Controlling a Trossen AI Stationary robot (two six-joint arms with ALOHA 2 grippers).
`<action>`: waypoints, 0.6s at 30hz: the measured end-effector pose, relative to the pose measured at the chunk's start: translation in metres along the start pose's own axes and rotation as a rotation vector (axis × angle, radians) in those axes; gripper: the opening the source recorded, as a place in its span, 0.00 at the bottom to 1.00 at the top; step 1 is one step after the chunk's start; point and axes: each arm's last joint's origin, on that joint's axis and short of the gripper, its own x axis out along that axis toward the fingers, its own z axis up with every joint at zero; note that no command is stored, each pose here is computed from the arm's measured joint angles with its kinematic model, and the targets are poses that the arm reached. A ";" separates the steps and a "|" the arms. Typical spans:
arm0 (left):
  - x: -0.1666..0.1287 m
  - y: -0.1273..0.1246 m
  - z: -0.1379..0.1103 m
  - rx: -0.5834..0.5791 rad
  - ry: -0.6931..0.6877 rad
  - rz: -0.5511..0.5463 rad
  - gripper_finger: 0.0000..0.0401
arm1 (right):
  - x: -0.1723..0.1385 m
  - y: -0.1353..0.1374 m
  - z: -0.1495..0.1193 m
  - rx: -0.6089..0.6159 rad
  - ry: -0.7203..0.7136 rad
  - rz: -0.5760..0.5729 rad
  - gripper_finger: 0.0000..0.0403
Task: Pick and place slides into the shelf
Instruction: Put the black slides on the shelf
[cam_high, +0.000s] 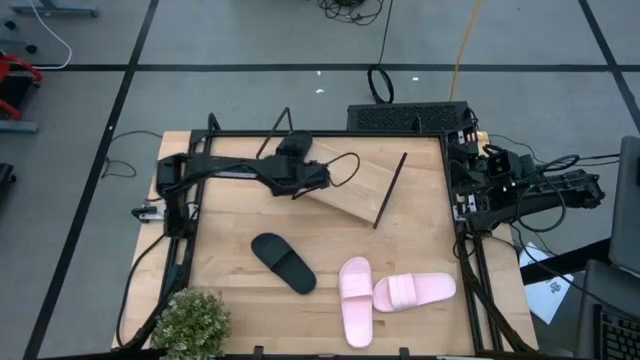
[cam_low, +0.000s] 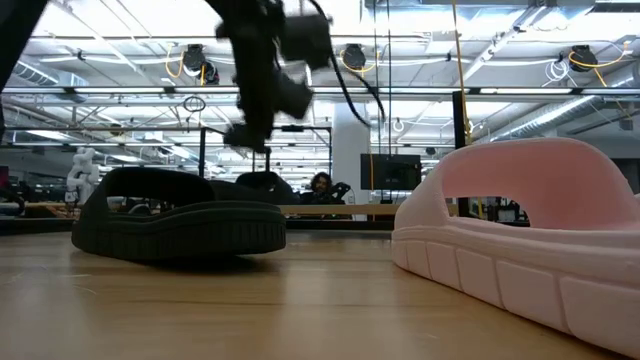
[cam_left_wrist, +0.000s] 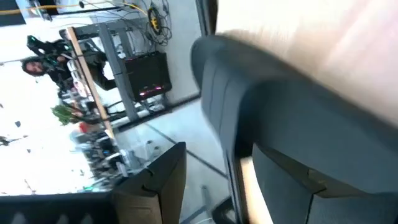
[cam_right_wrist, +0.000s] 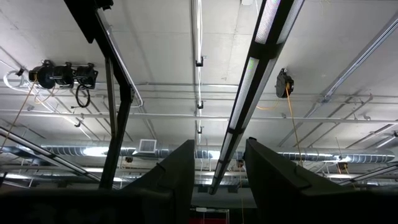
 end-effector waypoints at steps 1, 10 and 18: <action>-0.012 0.004 -0.005 -0.031 -0.028 -0.005 0.47 | 0.000 0.000 0.000 0.000 0.000 0.000 0.32; -0.123 0.022 -0.062 -0.365 -0.385 -0.243 0.47 | 0.000 0.000 0.000 -0.028 0.006 0.000 0.32; -0.192 0.025 -0.115 -0.689 -0.627 -0.413 0.46 | 0.003 0.005 -0.020 0.073 0.110 0.115 0.32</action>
